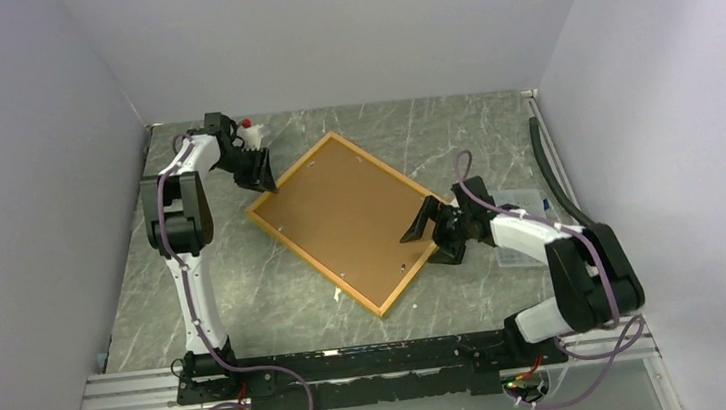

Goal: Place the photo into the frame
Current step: Adjust the photo frame at the center of the board.

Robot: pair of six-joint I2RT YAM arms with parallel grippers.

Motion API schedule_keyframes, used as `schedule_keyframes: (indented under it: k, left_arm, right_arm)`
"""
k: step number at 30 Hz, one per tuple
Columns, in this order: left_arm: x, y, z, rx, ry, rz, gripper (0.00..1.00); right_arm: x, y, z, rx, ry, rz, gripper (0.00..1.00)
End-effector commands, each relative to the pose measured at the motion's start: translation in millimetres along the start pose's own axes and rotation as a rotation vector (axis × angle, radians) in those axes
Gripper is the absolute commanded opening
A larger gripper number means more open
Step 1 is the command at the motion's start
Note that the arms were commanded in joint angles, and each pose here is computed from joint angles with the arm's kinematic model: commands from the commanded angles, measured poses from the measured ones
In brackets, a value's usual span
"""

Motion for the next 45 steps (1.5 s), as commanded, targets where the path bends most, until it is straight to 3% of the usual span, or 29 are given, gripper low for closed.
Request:
schedule_keyframes:
  k: [1, 9, 14, 19, 22, 28, 36, 41, 45]
  left_arm:
    - [-26.2, -0.2, -5.2, -0.013, 0.004, 0.053, 0.44]
    - [-89.6, -18.6, -46.4, -0.181, 0.001, 0.186, 0.46]
    - [-128.8, -46.0, -93.0, -0.38, -0.02, 0.243, 0.56]
    - [-131.4, -74.4, -114.9, -0.41, 0.0, 0.218, 0.63]
    - [-113.1, -96.0, -104.1, -0.359, 0.001, 0.132, 0.67]
    - [-90.0, -87.0, -54.5, -0.19, -0.105, 0.037, 0.64]
    - [-101.7, -35.5, -44.7, -0.295, -0.261, 0.039, 0.49]
    - [-109.0, -22.0, -35.3, -0.269, -0.287, 0.063, 0.32]
    - [-111.0, -15.6, -34.1, -0.287, -0.304, 0.06, 0.27]
  right_arm:
    - [47.5, 2.8, 27.6, 0.098, -0.054, -0.085, 1.0]
    - [118.3, 2.7, 49.7, 0.011, -0.099, -0.216, 1.0]
    - [154.3, 9.0, 55.1, -0.076, -0.112, -0.273, 1.0]
    - [177.3, 0.7, 61.0, -0.156, -0.11, -0.352, 1.0]
    - [180.1, -16.2, 70.2, -0.159, -0.112, -0.423, 1.0]
    - [139.7, -12.7, 125.6, 0.001, -0.208, -0.394, 0.97]
    - [49.2, 58.5, 215.8, 0.226, -0.342, -0.167, 0.83]
    - [18.1, 103.9, 248.6, 0.289, -0.362, -0.087, 0.78]
    - [4.4, 138.1, 262.4, 0.303, -0.38, -0.05, 0.74]
Point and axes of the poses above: each gripper's point midway between its finger pads, its own y axis out along the fingers, its own z axis along the line the jaws close on, x = y × z, the point moved 5 cm from there along -y, back along the fingers, and after that the axes turned 2 degrees about y, right-handed, at the moved point
